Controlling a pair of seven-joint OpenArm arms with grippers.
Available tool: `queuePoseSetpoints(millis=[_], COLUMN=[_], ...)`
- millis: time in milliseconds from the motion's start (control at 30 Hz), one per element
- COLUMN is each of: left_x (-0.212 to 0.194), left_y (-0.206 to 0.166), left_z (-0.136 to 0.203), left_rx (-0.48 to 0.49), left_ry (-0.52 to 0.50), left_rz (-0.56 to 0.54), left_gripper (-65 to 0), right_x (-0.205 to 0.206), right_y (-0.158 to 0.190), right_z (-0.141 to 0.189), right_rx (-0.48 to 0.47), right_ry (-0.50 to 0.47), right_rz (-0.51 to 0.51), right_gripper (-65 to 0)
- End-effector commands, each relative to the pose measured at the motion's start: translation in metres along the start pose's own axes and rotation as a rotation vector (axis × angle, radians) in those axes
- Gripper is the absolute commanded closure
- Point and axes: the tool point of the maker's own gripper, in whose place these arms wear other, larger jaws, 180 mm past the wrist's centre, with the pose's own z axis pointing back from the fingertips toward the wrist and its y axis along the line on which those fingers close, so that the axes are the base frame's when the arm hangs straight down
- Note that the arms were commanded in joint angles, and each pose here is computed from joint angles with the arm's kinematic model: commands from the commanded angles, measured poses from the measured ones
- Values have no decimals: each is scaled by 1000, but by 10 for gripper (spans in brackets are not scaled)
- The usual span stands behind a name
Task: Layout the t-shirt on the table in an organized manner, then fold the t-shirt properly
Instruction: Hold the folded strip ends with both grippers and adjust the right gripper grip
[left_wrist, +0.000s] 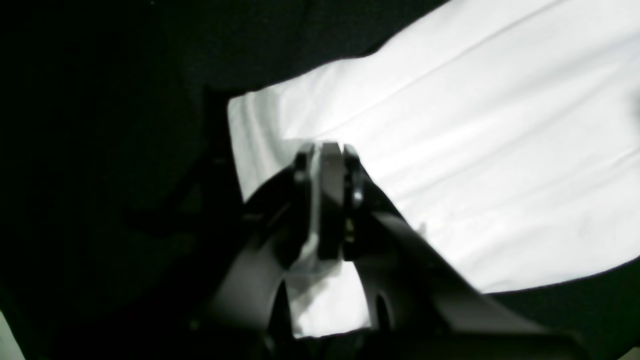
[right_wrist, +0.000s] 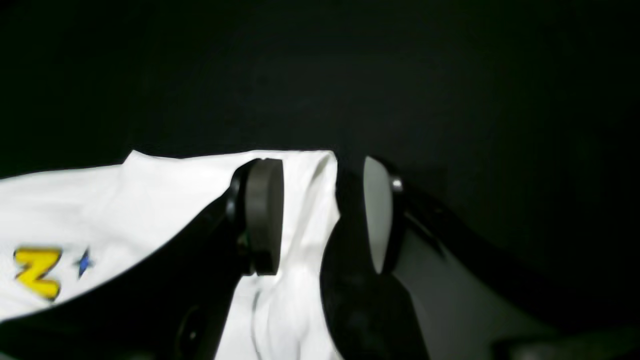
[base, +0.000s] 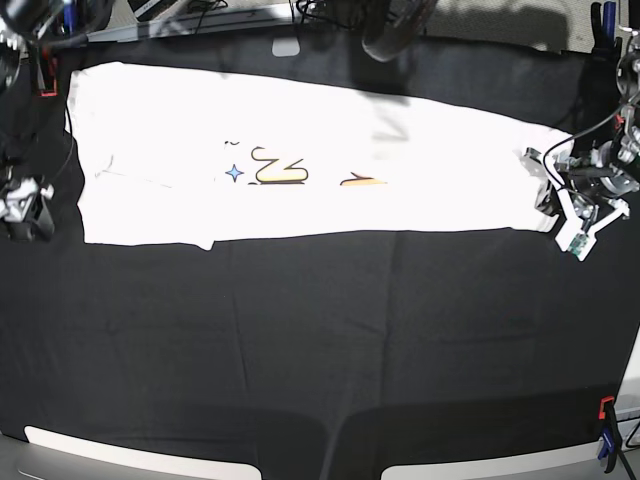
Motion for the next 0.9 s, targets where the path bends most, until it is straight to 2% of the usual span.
queuePoseSetpoints(millis=[0,200,300,467,567,667,867], left_x=[13,9,9,9,9,9,9], left_y=[9,9,9,9,9,9,9], left_z=[6,6,6,6,6,6,6], left_rx=[24,24,24,24,24,24,24], left_ry=[-34,-16,-15,-15,-15,-15,-16], left_rz=[-15,-14,-15,-14,-14,-14,-14], left_gripper=[0,0,0,0,0,0,0], right_x=[20,-2,-20,-37,-50,-55,-49], right_y=[-6,-20,-8,37,56,65,59], right_z=[1,-25,-38,-62,-76,-85,-92], right_rx=[-2,21,61,168,184,175,111], right_ry=[-55,6,72,183,242,256,215], right_rz=[4,-137,-145,-36,78,161,188], right_gripper=[-256,-256,-256,-256,-256,-256,-256])
